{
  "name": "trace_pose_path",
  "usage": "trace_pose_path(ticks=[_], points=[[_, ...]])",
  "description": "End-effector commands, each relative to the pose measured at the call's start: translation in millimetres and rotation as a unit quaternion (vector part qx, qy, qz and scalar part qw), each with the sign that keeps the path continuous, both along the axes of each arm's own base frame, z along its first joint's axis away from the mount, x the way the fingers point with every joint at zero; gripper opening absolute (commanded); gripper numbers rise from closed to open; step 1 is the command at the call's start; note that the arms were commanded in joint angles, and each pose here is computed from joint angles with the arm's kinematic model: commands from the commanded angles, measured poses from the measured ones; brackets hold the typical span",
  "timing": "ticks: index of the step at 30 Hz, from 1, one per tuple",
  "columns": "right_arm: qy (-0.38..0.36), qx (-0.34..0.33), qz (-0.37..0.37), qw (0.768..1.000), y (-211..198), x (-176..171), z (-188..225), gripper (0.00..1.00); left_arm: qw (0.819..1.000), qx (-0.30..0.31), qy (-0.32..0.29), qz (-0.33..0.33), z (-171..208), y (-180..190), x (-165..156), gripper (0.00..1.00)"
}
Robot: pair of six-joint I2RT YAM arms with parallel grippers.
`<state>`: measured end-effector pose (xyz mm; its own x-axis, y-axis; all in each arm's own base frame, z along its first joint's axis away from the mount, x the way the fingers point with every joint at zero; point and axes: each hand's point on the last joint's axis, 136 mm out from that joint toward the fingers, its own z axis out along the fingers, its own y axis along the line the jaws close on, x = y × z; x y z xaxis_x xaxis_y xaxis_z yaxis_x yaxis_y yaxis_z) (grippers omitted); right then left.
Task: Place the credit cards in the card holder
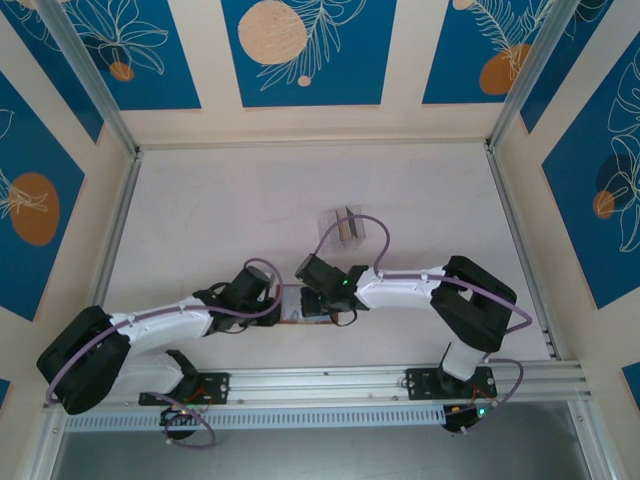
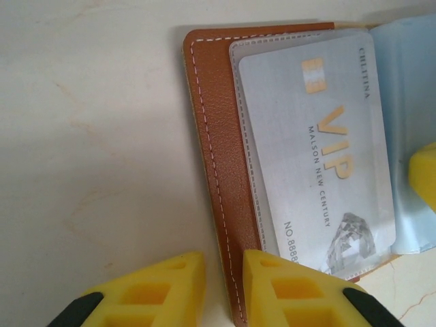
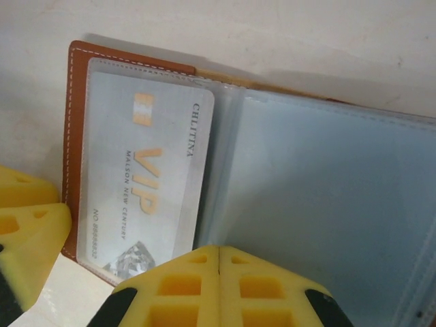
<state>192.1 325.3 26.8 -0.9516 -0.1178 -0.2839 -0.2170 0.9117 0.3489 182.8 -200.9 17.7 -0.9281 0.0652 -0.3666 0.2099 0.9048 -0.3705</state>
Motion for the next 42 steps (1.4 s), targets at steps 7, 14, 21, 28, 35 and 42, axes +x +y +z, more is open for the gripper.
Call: trace_pose_path(ticks=[7,14,21,28,35,42], points=[[0.012,-0.049,0.017,0.999,9.5,-5.7,-14.3,0.0,1.0,0.007,0.002,-0.001,-8.9,5.0,-4.1,0.22],[0.002,-0.013,0.03,0.999,20.2,-7.5,-1.4,0.0,1.0,0.005,0.008,0.002,-13.1,5.6,-6.3,0.22],[-0.065,-0.063,0.044,0.995,-8.5,12.0,41.4,0.1,1.0,0.009,0.004,0.007,-13.0,10.6,-7.7,0.22],[-0.077,-0.104,0.079,0.988,-13.4,25.3,45.3,0.27,1.0,0.007,0.006,0.008,-14.4,9.9,-8.2,0.22],[-0.077,-0.148,0.086,0.982,-14.7,37.4,29.2,0.38,1.0,0.006,0.005,0.009,-13.9,9.3,-7.3,0.22],[-0.066,-0.176,0.079,0.979,-22.3,38.7,9.9,0.38,1.0,0.007,0.006,0.009,-15.0,10.0,-7.8,0.22]])
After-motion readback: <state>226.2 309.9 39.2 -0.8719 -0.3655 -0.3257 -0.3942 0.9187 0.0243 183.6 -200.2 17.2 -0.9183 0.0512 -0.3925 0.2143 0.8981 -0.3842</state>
